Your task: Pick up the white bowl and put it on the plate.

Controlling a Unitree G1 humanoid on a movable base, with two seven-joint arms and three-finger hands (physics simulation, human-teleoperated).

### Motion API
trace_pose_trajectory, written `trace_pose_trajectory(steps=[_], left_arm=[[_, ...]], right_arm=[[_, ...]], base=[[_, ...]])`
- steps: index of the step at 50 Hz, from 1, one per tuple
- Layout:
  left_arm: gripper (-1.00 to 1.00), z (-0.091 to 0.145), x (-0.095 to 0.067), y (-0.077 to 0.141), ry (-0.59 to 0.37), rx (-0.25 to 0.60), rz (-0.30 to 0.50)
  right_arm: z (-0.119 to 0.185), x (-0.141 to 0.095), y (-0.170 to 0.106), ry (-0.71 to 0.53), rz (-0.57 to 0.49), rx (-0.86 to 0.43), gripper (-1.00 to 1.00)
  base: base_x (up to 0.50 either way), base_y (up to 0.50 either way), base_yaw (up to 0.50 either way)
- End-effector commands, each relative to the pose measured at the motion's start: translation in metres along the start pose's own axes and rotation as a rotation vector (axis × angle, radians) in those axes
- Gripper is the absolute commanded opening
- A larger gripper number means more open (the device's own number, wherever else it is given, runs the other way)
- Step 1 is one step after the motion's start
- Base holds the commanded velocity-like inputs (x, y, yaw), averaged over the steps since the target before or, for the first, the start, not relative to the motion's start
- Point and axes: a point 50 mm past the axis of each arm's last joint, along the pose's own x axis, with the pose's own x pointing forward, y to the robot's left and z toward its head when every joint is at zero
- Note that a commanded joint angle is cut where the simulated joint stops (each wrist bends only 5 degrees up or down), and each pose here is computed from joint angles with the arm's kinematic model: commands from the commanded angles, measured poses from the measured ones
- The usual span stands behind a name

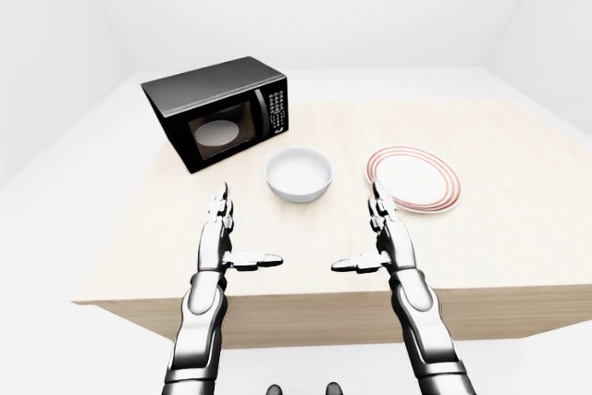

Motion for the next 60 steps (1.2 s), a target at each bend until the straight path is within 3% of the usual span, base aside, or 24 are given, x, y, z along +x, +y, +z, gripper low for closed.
trace_pose_trajectory(steps=[1,14,26,38,49,60], left_arm=[[1.00,0.000,0.000,0.000,0.001,0.000,0.001],[1.00,0.000,0.000,0.000,0.001,0.000,0.001],[1.00,0.000,0.000,0.000,0.001,0.000,0.001],[1.00,-0.001,0.001,0.000,0.004,0.001,0.002],[1.00,-0.001,0.001,0.000,0.006,0.001,0.004],[1.00,0.000,0.001,0.000,0.008,0.000,0.007]], right_arm=[[0.001,0.000,0.001,0.000,0.003,0.000,1.00],[-0.002,0.001,0.001,0.007,0.000,0.006,1.00],[-0.002,0.002,0.000,0.017,-0.012,0.028,1.00],[0.038,-0.001,-0.008,-0.073,-0.046,-0.050,1.00],[0.103,0.000,-0.010,-0.347,-0.048,-0.095,1.00],[0.112,0.000,-0.009,-0.384,-0.041,-0.116,1.00]], base=[[0.05,0.43,0.00],[0.06,0.42,0.00],[0.00,0.01,0.00],[0.00,0.00,0.00],[0.00,0.00,0.00],[0.26,0.00,0.00]])
